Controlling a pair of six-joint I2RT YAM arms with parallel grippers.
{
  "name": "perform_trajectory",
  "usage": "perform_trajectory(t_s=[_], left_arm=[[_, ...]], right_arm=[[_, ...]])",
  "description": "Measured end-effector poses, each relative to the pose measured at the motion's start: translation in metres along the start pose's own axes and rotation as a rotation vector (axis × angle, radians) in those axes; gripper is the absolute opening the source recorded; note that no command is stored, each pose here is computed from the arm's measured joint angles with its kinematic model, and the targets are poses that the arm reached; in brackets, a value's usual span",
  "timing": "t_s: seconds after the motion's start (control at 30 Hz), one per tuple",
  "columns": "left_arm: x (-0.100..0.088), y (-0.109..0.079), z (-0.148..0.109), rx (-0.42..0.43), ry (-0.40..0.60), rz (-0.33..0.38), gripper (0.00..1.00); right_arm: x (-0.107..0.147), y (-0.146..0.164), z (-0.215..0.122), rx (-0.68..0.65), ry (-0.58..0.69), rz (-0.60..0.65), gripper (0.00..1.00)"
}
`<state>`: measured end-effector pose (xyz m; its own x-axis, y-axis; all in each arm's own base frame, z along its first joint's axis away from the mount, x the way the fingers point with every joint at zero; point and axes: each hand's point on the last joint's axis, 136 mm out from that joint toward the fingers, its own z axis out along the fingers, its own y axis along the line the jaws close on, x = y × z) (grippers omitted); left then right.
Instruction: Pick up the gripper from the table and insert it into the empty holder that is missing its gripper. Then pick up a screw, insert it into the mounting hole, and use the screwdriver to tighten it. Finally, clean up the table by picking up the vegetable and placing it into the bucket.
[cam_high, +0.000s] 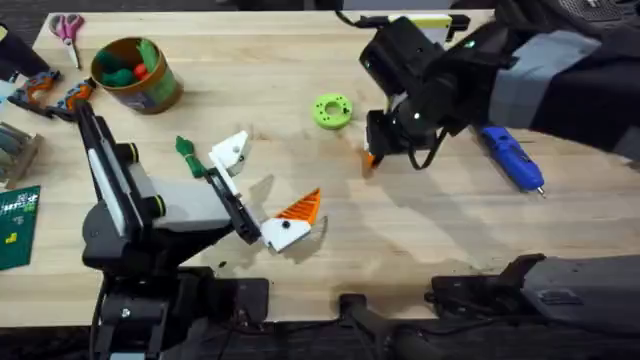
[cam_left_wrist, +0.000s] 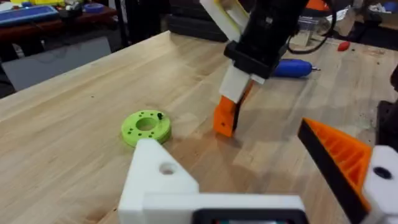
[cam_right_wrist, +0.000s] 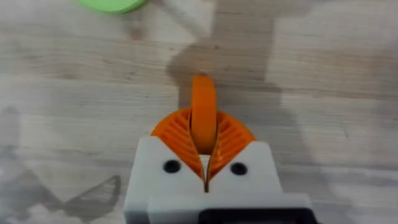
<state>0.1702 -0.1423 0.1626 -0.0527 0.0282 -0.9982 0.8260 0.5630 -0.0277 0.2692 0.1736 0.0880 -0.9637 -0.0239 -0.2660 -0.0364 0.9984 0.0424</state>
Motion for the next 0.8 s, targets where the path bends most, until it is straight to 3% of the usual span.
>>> perform_trajectory(t_s=[0.27, 0.53, 0.8], left_arm=[[0.000, 0.000, 0.000, 0.000, 0.000, 0.000, 0.985], [0.000, 0.000, 0.000, 0.002, 0.000, 0.006, 0.985], [0.000, -0.003, 0.000, 0.020, 0.000, 0.027, 0.985]], right_arm=[[-0.027, 0.034, -0.032, -0.319, 0.034, -0.057, 0.013], [-0.026, 0.059, -0.070, -0.734, 0.096, -0.150, 0.012], [-0.021, 0.079, -0.097, -0.980, 0.060, -0.288, 0.012]])
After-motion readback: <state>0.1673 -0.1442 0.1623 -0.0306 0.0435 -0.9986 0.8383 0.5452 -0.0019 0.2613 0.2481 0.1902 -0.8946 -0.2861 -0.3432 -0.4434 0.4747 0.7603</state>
